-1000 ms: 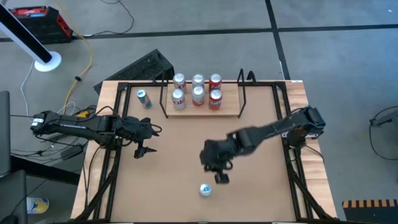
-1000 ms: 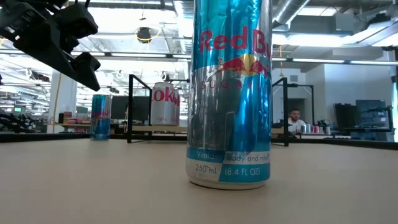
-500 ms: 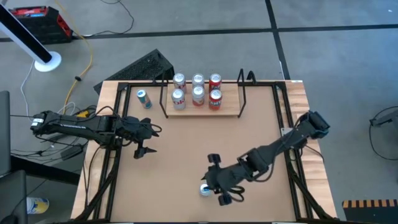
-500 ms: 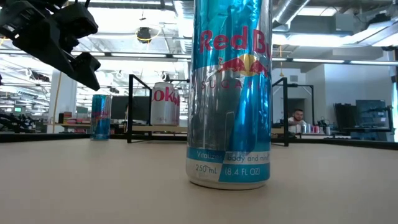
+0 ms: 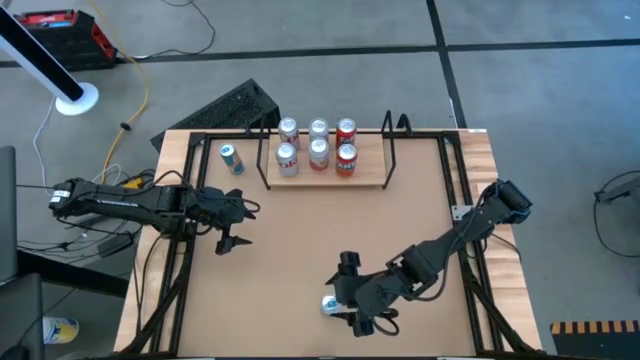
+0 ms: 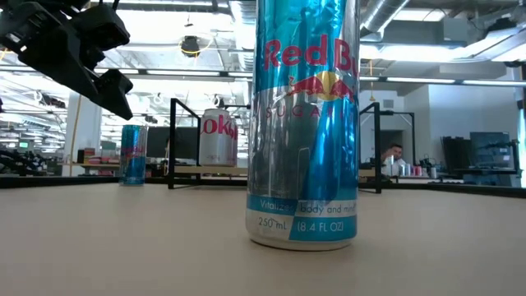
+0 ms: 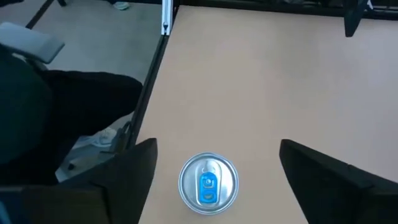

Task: Place canned beverage on shelf
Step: Put the bottom blue soda can on the shelf

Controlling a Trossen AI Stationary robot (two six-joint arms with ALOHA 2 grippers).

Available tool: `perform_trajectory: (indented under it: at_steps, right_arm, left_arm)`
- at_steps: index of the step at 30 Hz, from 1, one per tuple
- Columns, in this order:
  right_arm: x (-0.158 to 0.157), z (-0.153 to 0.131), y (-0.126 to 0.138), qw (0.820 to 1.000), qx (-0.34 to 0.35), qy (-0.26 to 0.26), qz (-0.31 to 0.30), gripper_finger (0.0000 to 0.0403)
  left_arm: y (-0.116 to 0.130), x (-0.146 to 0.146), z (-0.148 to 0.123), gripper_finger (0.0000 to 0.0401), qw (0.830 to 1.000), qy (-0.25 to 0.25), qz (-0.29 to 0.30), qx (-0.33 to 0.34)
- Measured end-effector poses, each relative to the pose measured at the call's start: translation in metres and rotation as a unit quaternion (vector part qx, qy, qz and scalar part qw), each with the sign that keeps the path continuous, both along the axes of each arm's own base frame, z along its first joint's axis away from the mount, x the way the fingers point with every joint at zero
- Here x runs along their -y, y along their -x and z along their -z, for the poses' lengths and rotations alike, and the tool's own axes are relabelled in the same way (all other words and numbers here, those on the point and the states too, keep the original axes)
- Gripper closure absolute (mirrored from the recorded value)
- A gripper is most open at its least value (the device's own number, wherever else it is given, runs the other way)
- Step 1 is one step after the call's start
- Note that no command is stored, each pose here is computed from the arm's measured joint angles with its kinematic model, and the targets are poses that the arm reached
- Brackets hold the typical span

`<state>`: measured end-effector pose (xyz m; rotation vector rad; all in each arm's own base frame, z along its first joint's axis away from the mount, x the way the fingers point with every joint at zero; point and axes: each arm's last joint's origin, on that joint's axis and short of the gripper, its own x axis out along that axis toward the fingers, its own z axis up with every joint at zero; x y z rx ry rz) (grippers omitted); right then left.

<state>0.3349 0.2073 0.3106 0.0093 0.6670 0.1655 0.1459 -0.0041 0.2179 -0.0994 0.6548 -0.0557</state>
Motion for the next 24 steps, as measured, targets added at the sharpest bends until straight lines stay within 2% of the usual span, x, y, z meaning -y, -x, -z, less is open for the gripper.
perform_trajectory:
  at_steps: [4, 15, 22, 24]
  right_arm:
    - [0.000, 0.001, 0.000, 1.000, -0.001, -0.006, 0.006, 0.0039]
    - [-0.001, 0.032, 0.003, 0.999, -0.011, -0.017, 0.033, 0.0042]
    - [-0.010, 0.054, -0.001, 0.999, -0.027, 0.019, 0.027, 0.0042]
    - [-0.014, 0.059, -0.007, 0.999, -0.015, 0.013, 0.028, 0.0042]
  left_arm:
    - [0.000, 0.000, 0.000, 0.0046, 1.000, 0.000, 0.000, 0.000]
    - [0.000, 0.000, 0.000, 0.0046, 1.000, -0.004, 0.002, 0.000]
    - [0.000, 0.000, 0.000, 0.0046, 1.000, -0.004, 0.002, 0.000]
    - [0.000, 0.000, 0.000, 0.0046, 1.000, -0.004, 0.002, 0.001]
